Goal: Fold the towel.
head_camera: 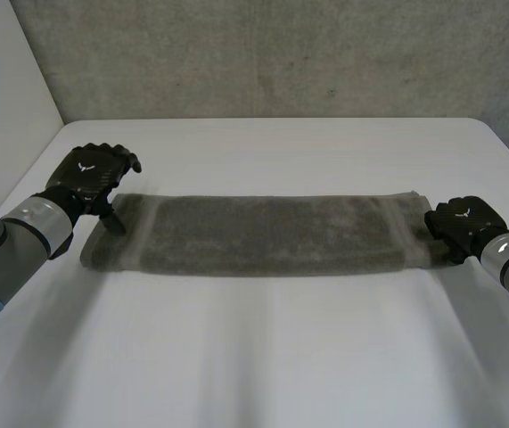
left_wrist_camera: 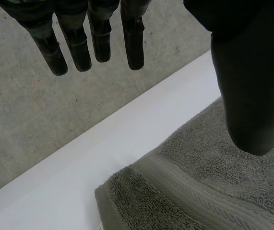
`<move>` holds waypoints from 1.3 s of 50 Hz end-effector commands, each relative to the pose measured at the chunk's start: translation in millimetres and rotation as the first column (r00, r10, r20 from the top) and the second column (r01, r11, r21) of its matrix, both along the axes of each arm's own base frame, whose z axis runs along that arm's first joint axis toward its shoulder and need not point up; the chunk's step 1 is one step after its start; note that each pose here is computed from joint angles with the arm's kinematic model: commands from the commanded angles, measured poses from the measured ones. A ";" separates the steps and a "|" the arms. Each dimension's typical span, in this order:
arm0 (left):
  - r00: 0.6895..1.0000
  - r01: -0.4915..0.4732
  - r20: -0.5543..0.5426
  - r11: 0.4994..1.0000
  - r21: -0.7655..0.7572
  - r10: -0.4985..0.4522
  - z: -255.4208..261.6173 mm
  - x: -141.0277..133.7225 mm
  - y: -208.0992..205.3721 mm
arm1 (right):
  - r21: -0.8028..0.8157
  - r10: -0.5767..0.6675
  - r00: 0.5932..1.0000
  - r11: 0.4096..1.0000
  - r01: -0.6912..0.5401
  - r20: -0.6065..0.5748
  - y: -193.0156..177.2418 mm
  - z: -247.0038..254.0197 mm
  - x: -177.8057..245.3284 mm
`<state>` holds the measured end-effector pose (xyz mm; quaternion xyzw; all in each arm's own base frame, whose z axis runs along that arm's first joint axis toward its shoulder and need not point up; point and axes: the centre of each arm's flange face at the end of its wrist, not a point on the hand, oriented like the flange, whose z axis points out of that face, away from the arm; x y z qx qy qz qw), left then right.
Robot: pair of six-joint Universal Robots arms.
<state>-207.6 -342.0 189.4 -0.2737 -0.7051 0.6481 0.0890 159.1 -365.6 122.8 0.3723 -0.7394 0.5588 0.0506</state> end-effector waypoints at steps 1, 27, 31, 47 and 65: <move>1.000 0.000 -0.002 1.000 -0.005 0.000 -0.9 -0.2 0.6 | 0.015 -0.001 1.000 1.000 0.001 0.002 1.0 -2.3 -0.6; 1.000 -0.003 -0.003 1.000 -0.001 0.003 -2.9 1.0 1.1 | 0.000 -0.053 0.999 0.999 0.053 -0.001 -15.6 -2.9 -21.7; 1.000 -0.009 -0.003 1.000 -0.004 0.009 -1.7 3.1 0.3 | -0.052 -0.184 0.983 0.982 0.183 -0.017 -37.5 17.9 -77.7; 1.000 -0.013 -0.010 1.000 -0.017 0.013 4.6 4.5 2.0 | -0.200 -0.003 1.000 0.980 0.003 0.000 -32.5 140.4 -11.4; 0.999 -0.017 -0.036 1.000 0.006 0.017 3.1 4.3 5.0 | -0.147 0.519 0.855 0.845 -0.514 0.000 111.5 63.5 245.5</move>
